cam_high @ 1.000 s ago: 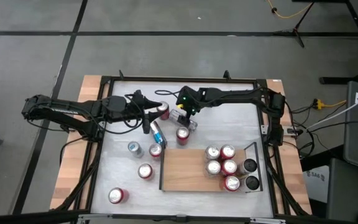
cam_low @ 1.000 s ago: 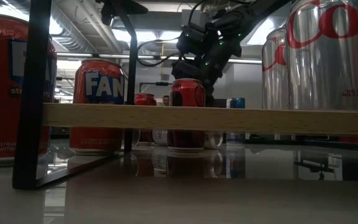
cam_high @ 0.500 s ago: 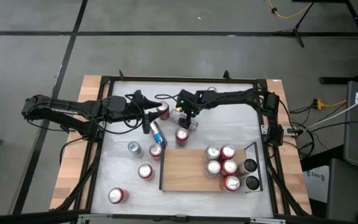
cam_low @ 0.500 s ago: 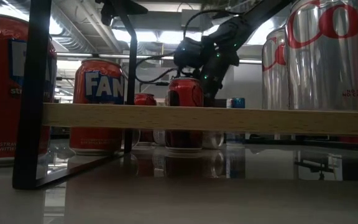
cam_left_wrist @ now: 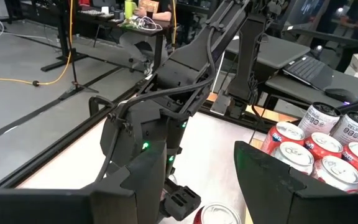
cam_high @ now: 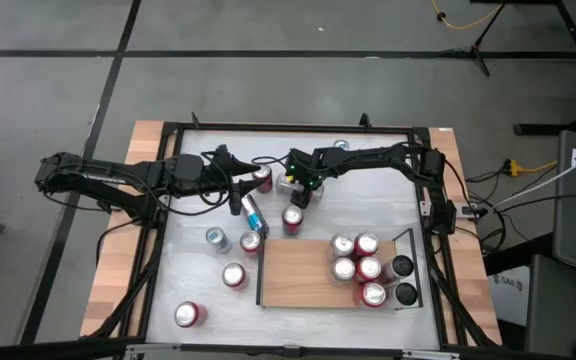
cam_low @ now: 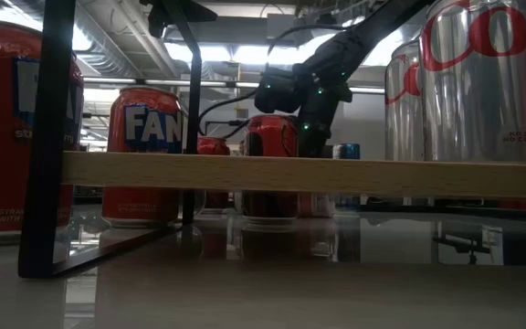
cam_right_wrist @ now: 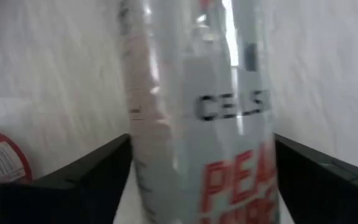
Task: Place canned beverage on shelf
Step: Adjust the black soda can
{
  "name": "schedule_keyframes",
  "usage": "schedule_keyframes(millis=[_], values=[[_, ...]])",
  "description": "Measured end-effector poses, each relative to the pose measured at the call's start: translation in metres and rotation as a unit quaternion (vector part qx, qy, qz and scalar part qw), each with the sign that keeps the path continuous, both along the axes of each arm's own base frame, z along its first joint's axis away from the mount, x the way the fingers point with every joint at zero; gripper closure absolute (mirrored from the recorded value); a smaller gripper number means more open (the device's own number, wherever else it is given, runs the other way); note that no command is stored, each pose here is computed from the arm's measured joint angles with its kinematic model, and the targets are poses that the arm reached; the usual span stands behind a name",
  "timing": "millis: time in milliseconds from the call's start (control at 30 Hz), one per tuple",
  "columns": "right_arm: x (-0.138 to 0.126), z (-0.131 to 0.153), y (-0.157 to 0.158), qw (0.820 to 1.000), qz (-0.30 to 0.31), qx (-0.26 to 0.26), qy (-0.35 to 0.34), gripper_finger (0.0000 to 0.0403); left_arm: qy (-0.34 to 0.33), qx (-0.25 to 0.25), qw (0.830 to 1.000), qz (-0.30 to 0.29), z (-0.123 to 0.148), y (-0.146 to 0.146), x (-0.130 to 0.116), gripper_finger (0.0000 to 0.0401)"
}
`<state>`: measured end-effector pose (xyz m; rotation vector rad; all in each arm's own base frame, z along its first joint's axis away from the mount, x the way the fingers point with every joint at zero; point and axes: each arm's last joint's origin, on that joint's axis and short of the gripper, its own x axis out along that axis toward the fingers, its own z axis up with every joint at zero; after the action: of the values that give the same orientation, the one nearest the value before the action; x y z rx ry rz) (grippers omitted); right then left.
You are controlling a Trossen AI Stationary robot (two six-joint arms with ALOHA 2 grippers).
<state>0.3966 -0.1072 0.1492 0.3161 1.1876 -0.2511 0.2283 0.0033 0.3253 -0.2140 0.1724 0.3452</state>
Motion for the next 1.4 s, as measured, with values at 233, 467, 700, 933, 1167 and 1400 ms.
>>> schedule_keyframes(millis=[233,467,700,933,1167,1400], values=[[-0.001,0.01,0.001,1.0,0.027,-0.007,-0.012,0.0171,0.0,-0.001,1.0,0.0,0.0,0.0,0.0,0.0216],[-0.007,0.044,0.002,0.997,0.051,-0.029,-0.054,0.0181,0.0,-0.001,1.0,0.0,0.0,0.0,0.0,0.0216],[-0.022,0.092,0.003,0.991,0.049,-0.051,-0.117,0.0163,-0.006,-0.001,1.0,0.0,0.001,0.0,0.0,0.0216],[-0.032,0.13,0.006,0.977,0.062,-0.076,-0.191,0.0156,-0.038,-0.001,0.999,0.005,0.007,0.0,0.001,0.0216],[-0.041,0.154,0.01,0.966,0.072,-0.084,-0.232,0.0155,-0.052,0.018,0.998,0.01,0.011,0.001,0.001,0.0216],[-0.043,0.164,0.012,0.956,0.102,-0.088,-0.259,0.0155,-0.048,0.038,0.997,0.037,0.012,0.003,0.001,0.0216]])
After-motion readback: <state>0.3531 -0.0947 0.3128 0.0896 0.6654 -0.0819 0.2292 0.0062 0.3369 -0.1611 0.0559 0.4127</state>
